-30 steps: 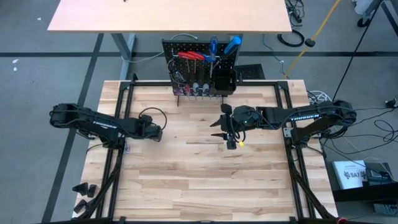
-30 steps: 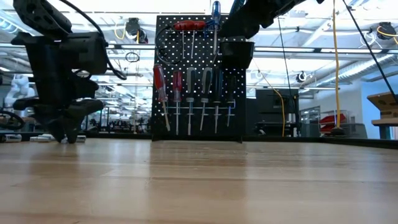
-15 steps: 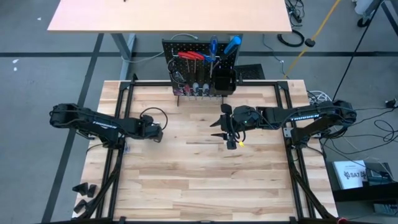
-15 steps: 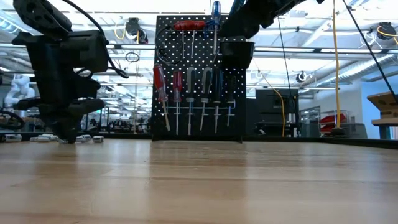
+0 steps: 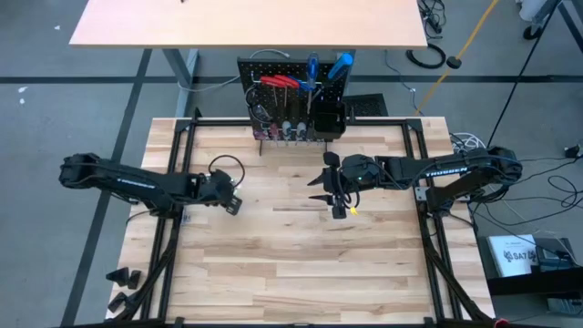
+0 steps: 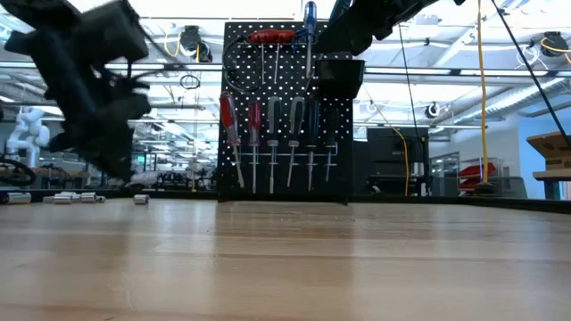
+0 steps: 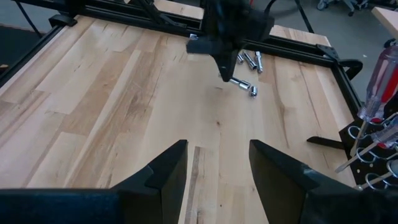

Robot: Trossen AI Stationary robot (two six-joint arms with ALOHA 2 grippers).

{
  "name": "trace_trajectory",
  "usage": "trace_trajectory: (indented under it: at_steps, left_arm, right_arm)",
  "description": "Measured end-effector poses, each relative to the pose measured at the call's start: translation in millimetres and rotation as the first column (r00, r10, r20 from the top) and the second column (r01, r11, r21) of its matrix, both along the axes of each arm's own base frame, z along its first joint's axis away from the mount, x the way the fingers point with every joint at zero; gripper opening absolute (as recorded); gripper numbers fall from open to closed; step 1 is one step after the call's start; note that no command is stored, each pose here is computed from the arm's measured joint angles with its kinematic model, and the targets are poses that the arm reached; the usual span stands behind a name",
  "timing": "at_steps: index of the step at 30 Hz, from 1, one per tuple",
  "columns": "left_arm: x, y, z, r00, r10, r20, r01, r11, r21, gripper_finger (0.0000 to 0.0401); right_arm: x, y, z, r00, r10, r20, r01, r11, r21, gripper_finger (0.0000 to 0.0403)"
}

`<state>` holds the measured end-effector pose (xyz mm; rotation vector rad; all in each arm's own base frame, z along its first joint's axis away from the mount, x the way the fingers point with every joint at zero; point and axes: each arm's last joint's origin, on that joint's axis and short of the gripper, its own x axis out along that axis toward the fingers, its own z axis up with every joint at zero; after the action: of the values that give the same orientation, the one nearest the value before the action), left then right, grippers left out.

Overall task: Hang tools onto peg board
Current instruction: Put the extension bar into the black bin on the peg board

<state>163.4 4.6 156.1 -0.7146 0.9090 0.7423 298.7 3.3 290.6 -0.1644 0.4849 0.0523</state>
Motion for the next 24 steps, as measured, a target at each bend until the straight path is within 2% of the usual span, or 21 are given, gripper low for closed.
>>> trace_trajectory:
  at_steps: [4, 6, 8, 10, 12, 15, 18, 24]
  left_arm:
    - [8.2, -6.6, 16.7, 0.974, -0.131, 0.186, 0.129, 0.991, 0.022, 0.0041]
    - [15.2, -11.6, 26.7, 0.924, -0.247, 0.293, 0.239, 0.969, 0.063, 0.0041]
    - [23.9, -18.1, 37.9, 0.839, -0.362, 0.406, 0.339, 0.932, 0.130, 0.0041]
    - [31.7, -24.9, 49.3, 0.731, -0.466, 0.499, 0.412, 0.884, 0.222, 0.0041]
    - [38.4, -31.1, 60.1, 0.622, -0.544, 0.564, 0.442, 0.838, 0.321, 0.0041]
    - [44.4, -37.0, 68.2, 0.522, -0.615, 0.591, 0.442, 0.788, 0.429, 0.0041]
    - [49.0, -40.1, 70.1, 0.476, -0.668, 0.572, 0.432, 0.745, 0.509, 0.0041]
    - [59.3, -42.7, 66.6, 0.449, -0.737, 0.505, 0.398, 0.671, 0.626, 0.0041]
  right_arm:
    - [0.7, 0.1, -0.5, 1.000, 0.000, 0.001, 0.000, 1.000, 0.002, 0.0164]
    - [2.3, 0.1, -1.0, 1.000, -0.004, 0.006, 0.004, 1.000, 0.008, 0.0165]
    - [6.1, 0.8, -4.2, 1.000, 0.000, 0.008, 0.000, 1.000, 0.014, 0.0165]
    - [10.7, 1.5, -8.1, 1.000, 0.005, 0.009, -0.005, 1.000, 0.019, 0.0164]
    - [18.2, 2.8, -11.2, 0.998, 0.045, 0.040, -0.046, 0.999, 0.022, 0.0165]
    - [30.4, 7.1, -17.3, 0.988, 0.122, 0.093, -0.123, 0.992, 0.005, 0.0171]
    - [42.1, 14.1, -22.1, 0.972, 0.175, 0.160, -0.174, 0.985, -0.016, 0.0188]
    - [51.8, 17.4, -17.4, 0.945, 0.154, 0.289, -0.168, 0.986, 0.023, 0.0233]
